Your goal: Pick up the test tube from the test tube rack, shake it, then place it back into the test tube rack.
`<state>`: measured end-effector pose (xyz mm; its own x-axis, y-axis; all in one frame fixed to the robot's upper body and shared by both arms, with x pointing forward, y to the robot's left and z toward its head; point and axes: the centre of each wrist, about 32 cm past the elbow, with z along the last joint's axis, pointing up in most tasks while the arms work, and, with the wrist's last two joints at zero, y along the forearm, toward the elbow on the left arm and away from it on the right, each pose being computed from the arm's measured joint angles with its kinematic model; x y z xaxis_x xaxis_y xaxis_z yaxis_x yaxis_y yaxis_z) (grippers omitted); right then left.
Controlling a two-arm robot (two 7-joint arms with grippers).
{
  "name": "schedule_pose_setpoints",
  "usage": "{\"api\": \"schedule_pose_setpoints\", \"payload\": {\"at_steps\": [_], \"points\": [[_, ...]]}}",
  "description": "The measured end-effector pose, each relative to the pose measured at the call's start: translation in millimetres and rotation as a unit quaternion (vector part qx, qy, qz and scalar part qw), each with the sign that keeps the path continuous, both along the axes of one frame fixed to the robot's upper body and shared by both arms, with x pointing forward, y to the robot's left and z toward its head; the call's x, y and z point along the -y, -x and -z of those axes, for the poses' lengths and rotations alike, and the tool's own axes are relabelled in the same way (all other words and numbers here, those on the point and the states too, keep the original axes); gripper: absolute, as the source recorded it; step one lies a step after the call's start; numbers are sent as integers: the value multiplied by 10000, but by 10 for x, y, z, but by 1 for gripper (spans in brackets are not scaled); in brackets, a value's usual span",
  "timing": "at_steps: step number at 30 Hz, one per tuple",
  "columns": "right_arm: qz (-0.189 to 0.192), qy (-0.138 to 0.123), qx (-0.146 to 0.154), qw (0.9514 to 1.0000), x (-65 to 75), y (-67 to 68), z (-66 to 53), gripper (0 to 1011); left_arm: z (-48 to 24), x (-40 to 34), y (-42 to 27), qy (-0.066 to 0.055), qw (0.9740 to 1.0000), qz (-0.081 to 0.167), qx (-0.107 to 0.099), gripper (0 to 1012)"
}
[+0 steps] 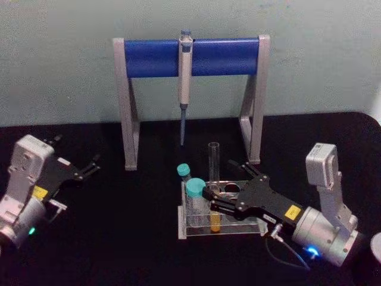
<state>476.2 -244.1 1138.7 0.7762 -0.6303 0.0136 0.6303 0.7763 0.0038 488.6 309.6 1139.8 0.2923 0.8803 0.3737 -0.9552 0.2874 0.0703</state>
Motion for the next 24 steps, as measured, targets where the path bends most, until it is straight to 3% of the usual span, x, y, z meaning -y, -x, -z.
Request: {"api": "schedule_pose_setpoints", "payload": {"at_steps": [8,15,20,21,24], "points": [[-9,-71,152,9999,2,-1,-54,1000,0,0,0,0,10000,0,0,1001],[184,-365,726,9965,40,27,-266,1000,0,0,0,0,10000,0,0,1001],[892,-473,1200,9876,115,95,-397,1000,0,0,0,0,10000,0,0,1001],[892,-473,1200,9876,115,95,-397,1000,0,0,0,0,10000,0,0,1001],[1578,-316,1389,9771,152,151,-402,1000,0,0,0,0,10000,0,0,1001]]}}
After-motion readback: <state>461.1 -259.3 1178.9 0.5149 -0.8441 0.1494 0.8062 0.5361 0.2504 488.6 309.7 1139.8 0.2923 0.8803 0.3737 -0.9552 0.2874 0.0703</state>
